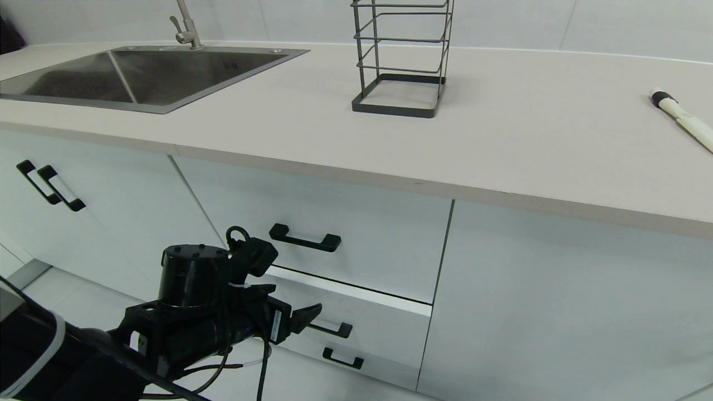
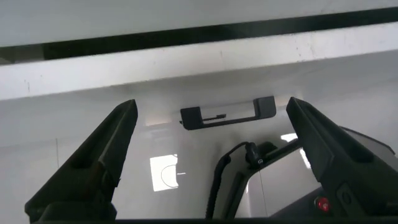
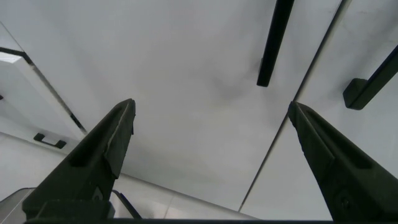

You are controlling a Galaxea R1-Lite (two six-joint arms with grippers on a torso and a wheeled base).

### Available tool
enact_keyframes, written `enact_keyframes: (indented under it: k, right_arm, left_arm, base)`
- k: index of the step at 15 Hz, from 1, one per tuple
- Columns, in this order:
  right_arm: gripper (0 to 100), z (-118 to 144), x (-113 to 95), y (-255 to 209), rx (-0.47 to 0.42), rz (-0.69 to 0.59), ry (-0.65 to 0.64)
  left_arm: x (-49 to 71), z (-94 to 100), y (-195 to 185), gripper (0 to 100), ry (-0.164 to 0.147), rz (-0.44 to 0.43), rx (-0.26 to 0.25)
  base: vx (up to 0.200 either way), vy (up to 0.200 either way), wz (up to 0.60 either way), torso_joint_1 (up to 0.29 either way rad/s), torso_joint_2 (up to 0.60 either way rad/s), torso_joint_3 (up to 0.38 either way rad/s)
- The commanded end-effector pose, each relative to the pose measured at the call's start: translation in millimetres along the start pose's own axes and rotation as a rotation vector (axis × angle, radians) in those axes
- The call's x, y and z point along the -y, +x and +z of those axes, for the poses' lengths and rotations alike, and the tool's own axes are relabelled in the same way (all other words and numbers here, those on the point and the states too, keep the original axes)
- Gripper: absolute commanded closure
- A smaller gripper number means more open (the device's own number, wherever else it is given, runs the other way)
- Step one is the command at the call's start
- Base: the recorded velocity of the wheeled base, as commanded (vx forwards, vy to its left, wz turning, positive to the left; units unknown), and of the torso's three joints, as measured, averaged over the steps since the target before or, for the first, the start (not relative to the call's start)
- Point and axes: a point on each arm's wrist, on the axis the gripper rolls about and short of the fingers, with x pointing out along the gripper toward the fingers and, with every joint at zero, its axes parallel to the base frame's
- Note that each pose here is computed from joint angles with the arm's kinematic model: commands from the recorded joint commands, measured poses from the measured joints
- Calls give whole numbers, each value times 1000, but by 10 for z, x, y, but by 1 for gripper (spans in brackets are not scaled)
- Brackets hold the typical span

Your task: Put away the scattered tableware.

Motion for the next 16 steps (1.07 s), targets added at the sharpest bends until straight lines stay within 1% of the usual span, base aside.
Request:
enact_keyframes:
  k: [1, 3, 5, 6, 7, 11, 13, 16]
  right_arm:
    - [0, 0, 0, 0, 0, 1, 0]
    - [0, 1, 0, 0, 2, 1, 0]
    - [0, 0, 0, 0, 0, 1, 0]
    - [0, 0, 0, 0, 0, 1, 0]
    - [0, 0, 0, 0, 0, 1, 0]
    - [0, 0, 0, 0, 0, 1, 0]
    - [0, 0, 0, 0, 0, 1, 0]
    - [0, 0, 0, 0, 0, 1, 0]
  left_arm:
    - [-4, 1, 60, 0, -1, 0, -8]
    - [-6, -5, 83, 0, -2, 0, -11]
    - [-7, 3, 99, 0, -1, 0, 2]
    - [-10, 12, 135, 0, 0, -2, 27]
    - [-11, 15, 148, 0, 1, -2, 36]
    - [-11, 28, 154, 0, 1, -2, 42]
    - [-6, -20, 80, 0, 2, 0, 31]
    - [12, -78, -161, 0, 2, 0, 41]
  base:
    - [0, 0, 0, 0, 0, 0]
    - [0, 0, 0, 0, 0, 0]
    - [0, 0, 0, 0, 0, 0]
    - [0, 0, 0, 0, 0, 0]
    - [0, 0, 0, 0, 0, 0]
    - [0, 0, 0, 0, 0, 0]
    - [0, 0, 0, 0, 0, 0]
    - [0, 0, 0, 0, 0, 0]
